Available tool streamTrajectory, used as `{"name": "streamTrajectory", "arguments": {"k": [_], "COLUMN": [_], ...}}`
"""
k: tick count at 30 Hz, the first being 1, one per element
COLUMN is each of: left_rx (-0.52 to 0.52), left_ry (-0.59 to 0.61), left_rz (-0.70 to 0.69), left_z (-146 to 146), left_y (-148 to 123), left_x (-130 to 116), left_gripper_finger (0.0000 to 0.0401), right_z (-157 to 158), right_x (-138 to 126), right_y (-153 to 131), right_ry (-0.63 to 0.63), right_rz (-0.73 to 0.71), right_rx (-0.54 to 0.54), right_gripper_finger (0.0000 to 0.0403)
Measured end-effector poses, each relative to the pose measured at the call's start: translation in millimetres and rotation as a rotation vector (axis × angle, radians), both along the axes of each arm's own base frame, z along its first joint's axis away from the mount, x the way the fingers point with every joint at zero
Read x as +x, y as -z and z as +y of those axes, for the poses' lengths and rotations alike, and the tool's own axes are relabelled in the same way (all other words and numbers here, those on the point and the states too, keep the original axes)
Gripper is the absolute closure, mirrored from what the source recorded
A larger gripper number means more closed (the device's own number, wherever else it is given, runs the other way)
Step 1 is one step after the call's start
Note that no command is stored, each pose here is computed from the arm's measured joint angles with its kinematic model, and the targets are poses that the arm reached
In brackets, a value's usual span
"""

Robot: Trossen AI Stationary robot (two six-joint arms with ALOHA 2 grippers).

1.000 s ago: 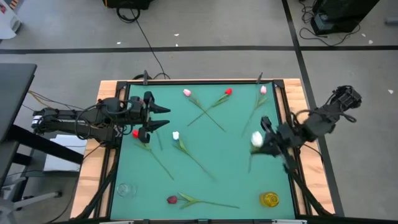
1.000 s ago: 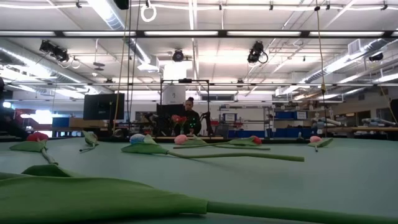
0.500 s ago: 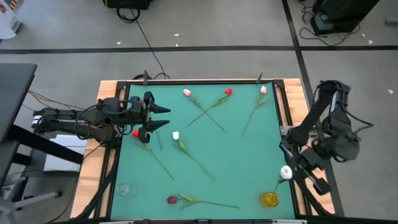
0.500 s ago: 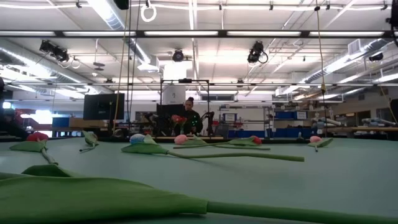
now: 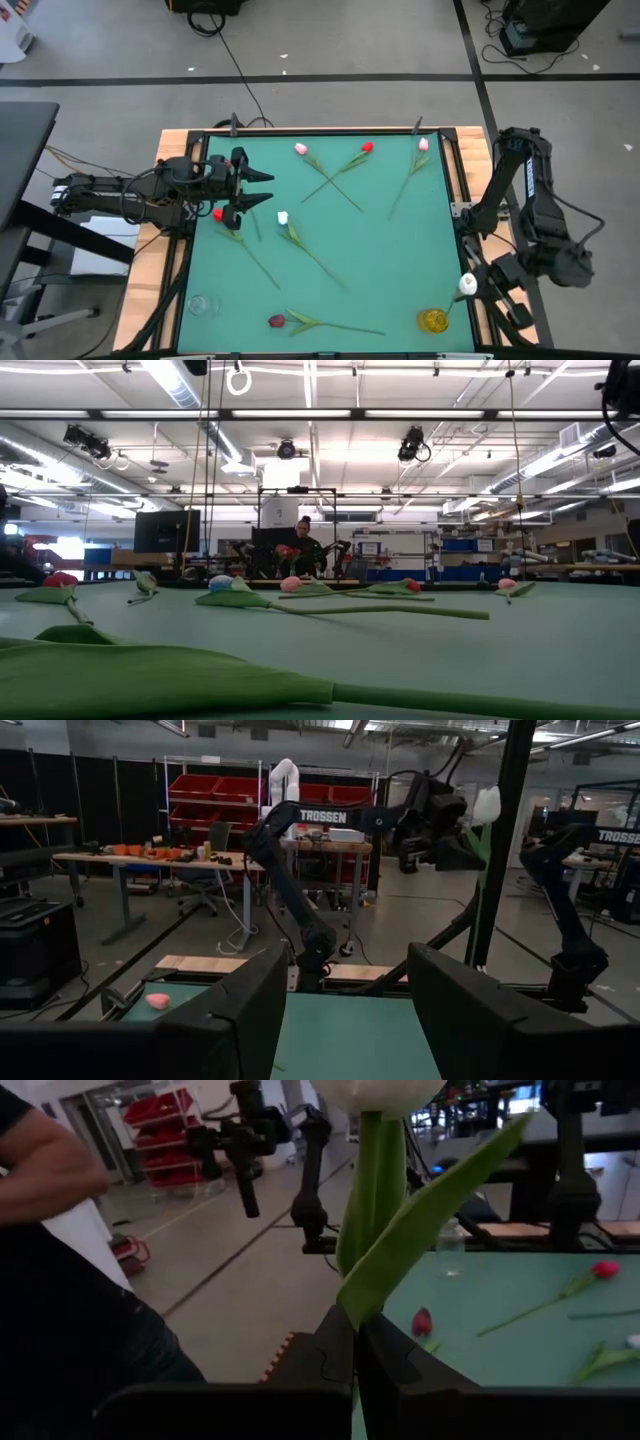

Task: Sort flowers into vase by color
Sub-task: Put the right white tulip into the yellow flower vase

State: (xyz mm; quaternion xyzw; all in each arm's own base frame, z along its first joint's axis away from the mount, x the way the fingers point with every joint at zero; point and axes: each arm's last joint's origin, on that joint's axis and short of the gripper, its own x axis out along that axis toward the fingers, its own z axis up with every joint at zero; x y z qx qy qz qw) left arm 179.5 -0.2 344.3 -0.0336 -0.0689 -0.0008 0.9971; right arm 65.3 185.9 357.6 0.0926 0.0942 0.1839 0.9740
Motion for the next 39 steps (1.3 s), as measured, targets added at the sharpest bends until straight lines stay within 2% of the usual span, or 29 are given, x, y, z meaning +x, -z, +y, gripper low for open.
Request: {"name": "streamTrajectory", "arguments": {"k": [12, 22, 27, 32, 39], "left_rx": [0.000, 0.000, 0.000, 0.000, 0.000], "left_ry": [0.000, 0.000, 0.000, 0.000, -0.001], "left_rz": [0.001, 0.000, 0.000, 0.000, 0.001], "left_z": [0, 0, 0, 0, 0], "left_y": [0, 0, 0, 0, 0], "left_x": [0, 0, 0, 0, 0], "left_gripper_finger": [0.0188, 0.0188, 0.0188, 0.0188, 0.0188], "right_z": [9, 27, 37, 44, 41], "right_x": [2, 4, 0, -3, -4], "right_y": [42, 80, 91, 96, 95], "right_ry": [0.047, 0.040, 0.018, -0.009, -0.025], "right_rz": [0.053, 0.087, 0.119, 0.167, 0.221], "right_rx": [-0.065, -0.197, -0.188, -0.127, -0.065], "right_gripper_finger": [0.0395, 0.0395, 0.0395, 0.0385, 0.0323]}}
